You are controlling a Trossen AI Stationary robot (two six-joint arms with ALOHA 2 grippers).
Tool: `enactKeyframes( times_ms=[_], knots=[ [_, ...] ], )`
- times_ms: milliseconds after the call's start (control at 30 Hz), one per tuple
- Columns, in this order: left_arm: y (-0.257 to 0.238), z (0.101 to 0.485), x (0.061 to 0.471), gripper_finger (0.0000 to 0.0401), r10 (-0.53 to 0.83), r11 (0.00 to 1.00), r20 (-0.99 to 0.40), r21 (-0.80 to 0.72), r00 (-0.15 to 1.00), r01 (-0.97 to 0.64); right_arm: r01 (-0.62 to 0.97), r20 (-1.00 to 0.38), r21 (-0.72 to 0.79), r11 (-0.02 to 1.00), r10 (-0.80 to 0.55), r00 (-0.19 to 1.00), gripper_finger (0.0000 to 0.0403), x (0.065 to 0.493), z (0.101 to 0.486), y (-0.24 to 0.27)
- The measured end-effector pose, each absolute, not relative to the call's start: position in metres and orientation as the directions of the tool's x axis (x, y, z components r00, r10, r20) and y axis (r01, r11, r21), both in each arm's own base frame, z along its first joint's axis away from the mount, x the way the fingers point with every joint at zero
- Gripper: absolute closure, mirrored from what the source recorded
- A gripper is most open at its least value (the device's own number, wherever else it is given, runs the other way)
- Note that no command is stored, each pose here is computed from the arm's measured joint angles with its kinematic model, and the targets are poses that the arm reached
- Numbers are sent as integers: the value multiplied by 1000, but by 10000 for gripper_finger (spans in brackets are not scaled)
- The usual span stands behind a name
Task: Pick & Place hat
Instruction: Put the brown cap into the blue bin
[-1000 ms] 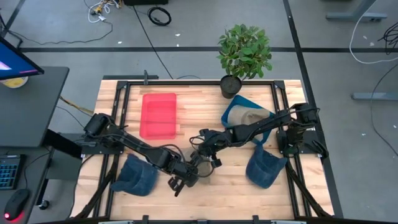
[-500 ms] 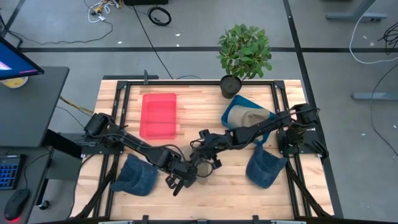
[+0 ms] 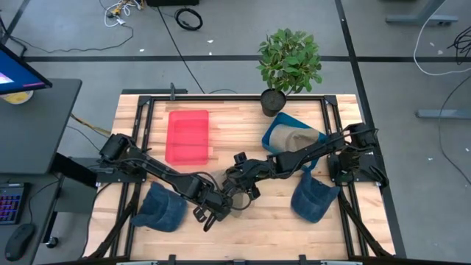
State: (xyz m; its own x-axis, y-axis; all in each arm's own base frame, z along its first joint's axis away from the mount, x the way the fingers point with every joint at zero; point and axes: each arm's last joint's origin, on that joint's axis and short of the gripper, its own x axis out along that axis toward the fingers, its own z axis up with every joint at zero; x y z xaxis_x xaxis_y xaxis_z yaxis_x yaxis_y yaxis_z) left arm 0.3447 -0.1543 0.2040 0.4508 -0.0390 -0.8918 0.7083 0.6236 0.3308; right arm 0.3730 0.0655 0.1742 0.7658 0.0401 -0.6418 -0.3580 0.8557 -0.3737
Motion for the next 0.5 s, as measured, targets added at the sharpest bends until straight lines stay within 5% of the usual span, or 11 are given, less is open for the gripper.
enactKeyframes(
  times_ms=[300, 500],
  knots=[
    [-149, 204, 347, 392, -34, 658, -895, 315, 445, 684, -413, -642, -350, 841, 106, 759, 151, 371, 174, 75],
    [-146, 204, 348, 392, -63, 662, -899, 287, 433, 693, -371, -623, -467, 803, -1, 782, 157, 371, 176, 78]
  ],
)
